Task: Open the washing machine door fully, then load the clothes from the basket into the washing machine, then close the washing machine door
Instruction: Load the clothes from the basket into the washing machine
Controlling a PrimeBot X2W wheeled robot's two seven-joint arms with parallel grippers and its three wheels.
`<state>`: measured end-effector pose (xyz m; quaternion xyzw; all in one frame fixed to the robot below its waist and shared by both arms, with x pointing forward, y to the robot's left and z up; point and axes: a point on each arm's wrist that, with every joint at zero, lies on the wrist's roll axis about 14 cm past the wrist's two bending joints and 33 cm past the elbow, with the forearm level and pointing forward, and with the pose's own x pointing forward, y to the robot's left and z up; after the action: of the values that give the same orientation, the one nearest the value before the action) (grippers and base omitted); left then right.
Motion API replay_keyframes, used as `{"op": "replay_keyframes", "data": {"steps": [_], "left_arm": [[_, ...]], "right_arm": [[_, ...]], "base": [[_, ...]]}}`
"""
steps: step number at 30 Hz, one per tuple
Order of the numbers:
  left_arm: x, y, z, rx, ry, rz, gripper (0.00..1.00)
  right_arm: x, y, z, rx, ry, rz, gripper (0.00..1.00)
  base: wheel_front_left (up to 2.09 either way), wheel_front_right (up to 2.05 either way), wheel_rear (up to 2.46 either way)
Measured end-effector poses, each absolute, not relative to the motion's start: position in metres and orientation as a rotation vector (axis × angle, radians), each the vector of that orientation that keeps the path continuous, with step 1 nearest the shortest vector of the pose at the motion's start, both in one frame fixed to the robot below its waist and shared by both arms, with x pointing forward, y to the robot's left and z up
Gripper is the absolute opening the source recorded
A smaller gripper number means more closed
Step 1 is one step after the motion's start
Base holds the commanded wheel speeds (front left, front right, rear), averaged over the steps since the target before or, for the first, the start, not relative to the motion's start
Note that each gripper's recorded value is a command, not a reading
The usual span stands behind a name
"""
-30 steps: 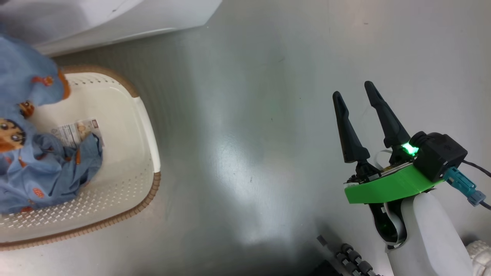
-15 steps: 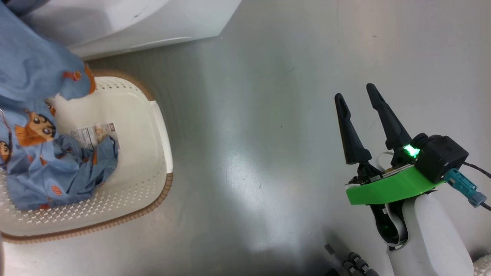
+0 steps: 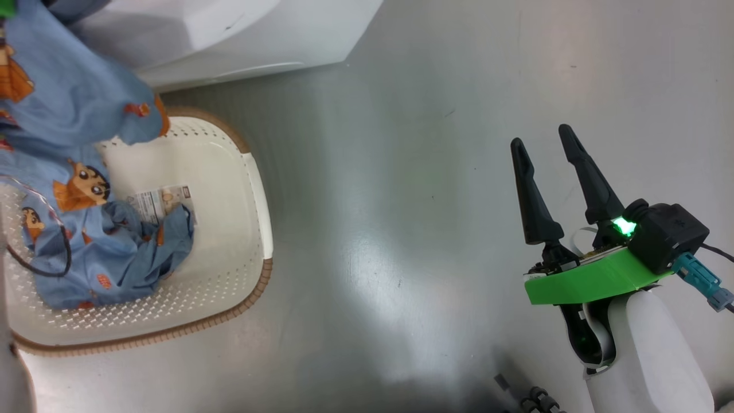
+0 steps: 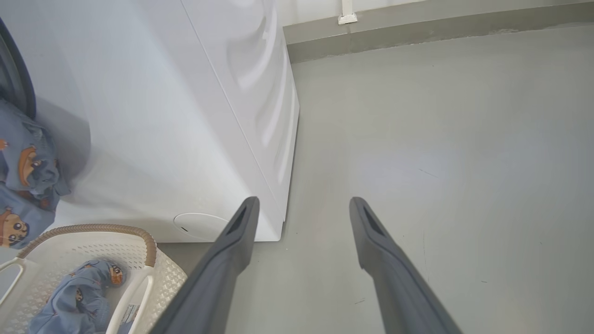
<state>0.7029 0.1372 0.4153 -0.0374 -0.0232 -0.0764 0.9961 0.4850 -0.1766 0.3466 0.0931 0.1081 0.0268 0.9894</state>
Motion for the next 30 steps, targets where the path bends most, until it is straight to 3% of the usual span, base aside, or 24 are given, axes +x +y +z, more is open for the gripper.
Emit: {"op": "replay_keyframes", "data": {"steps": [30], "left_arm": [[0.591, 0.17, 0.419, -0.111, -0.054, -0.039, 1.0]], "right_arm": [[0.478, -0.168, 0.368, 0.203, 0.187, 0.074, 1.0]], "base": [[0.0, 0.0, 0.0]]}}
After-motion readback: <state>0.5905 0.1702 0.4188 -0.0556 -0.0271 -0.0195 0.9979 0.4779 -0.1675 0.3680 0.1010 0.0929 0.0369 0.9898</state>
